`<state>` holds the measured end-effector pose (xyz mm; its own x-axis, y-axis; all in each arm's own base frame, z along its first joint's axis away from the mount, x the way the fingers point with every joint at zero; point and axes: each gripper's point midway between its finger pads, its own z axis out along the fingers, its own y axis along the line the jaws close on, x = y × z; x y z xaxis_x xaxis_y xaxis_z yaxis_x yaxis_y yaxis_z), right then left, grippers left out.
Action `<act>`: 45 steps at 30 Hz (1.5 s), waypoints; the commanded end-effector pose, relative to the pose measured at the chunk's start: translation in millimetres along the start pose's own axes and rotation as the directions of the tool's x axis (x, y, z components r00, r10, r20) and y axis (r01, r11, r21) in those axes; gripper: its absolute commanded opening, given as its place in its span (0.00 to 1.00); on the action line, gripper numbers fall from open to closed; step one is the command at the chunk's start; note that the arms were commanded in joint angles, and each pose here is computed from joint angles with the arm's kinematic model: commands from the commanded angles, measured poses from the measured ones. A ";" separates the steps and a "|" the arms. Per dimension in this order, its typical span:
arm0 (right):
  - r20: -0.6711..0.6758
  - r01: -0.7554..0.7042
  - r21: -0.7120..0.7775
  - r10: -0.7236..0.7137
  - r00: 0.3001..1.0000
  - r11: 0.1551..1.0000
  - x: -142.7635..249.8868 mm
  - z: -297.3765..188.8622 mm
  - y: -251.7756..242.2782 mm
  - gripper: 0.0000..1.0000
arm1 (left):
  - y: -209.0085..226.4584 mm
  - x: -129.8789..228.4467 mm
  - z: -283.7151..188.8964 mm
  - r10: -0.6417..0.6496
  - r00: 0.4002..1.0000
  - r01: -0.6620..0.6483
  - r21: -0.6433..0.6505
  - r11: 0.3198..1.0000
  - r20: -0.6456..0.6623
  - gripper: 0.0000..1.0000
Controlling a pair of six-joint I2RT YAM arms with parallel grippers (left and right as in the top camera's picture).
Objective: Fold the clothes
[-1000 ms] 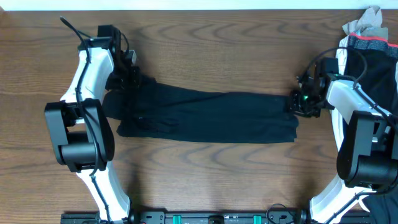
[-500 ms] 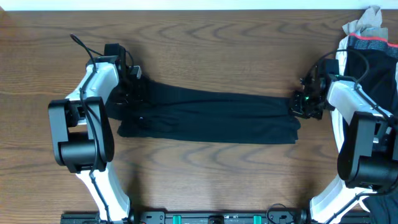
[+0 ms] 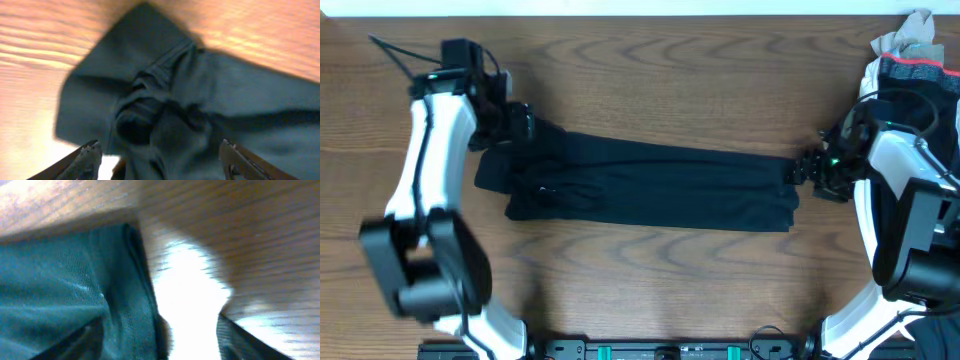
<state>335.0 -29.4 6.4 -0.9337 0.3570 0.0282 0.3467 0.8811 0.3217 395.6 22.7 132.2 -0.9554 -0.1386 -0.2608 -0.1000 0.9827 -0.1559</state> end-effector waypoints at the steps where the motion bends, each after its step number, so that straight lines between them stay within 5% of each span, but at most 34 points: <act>1: 0.007 0.012 -0.040 -0.012 1.000 0.999 -1.6 -5.3 1.4 0.78 | -9.9 -0.3 -43.1 0.010 0.997 -0.011 0.018 1.000 0.077 0.78; 8: -0.053 0.132 -0.184 -0.144 0.988 0.974 22.7 12.0 38.2 0.81 | -20.3 22.0 -112.6 0.020 0.982 -0.024 0.018 1.000 0.187 0.79; 11: -0.092 0.178 -0.183 -0.197 0.976 0.967 38.4 22.4 50.8 0.73 | -24.1 29.9 -137.5 0.029 0.969 -0.035 0.018 0.999 0.244 0.79; 13: -0.113 0.205 -0.172 -0.226 0.968 0.964 47.0 27.9 56.9 0.61 | -26.1 34.8 -150.2 0.034 0.961 -0.040 0.017 0.999 0.273 0.80; 17: -0.127 0.237 -0.149 -0.257 0.958 0.960 52.5 31.9 63.1 0.15 | -28.3 45.3 -166.6 0.039 0.952 -0.046 0.015 0.999 0.303 0.80; 20: -0.117 0.233 -0.149 -0.251 0.961 0.961 48.6 28.1 63.4 0.01 | -27.8 51.0 -171.0 0.048 0.952 -0.052 0.007 0.999 0.303 0.80; 26: -0.013 0.227 -0.138 -0.231 0.973 0.964 25.0 -10.4 62.4 0.01 | -26.9 54.3 -170.5 0.048 0.955 -0.051 0.002 0.999 0.291 0.80; 34: 0.216 0.096 0.129 -0.123 0.969 0.987 -17.5 -107.2 11.2 0.01 | -26.8 53.5 -170.7 0.049 0.954 -0.051 0.002 0.999 0.295 0.80; 45: 0.244 0.227 -0.012 -0.218 0.945 0.974 -5.1 -123.1 79.1 0.01 | -27.0 52.5 -171.0 0.048 0.953 -0.051 0.002 0.999 0.299 0.80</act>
<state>352.0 -33.9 140.5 -0.9251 0.2648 -0.2721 0.1880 0.9421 0.2778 300.7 8.5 281.9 -0.8378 -0.1234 -0.5319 -0.0482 0.9870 -0.1531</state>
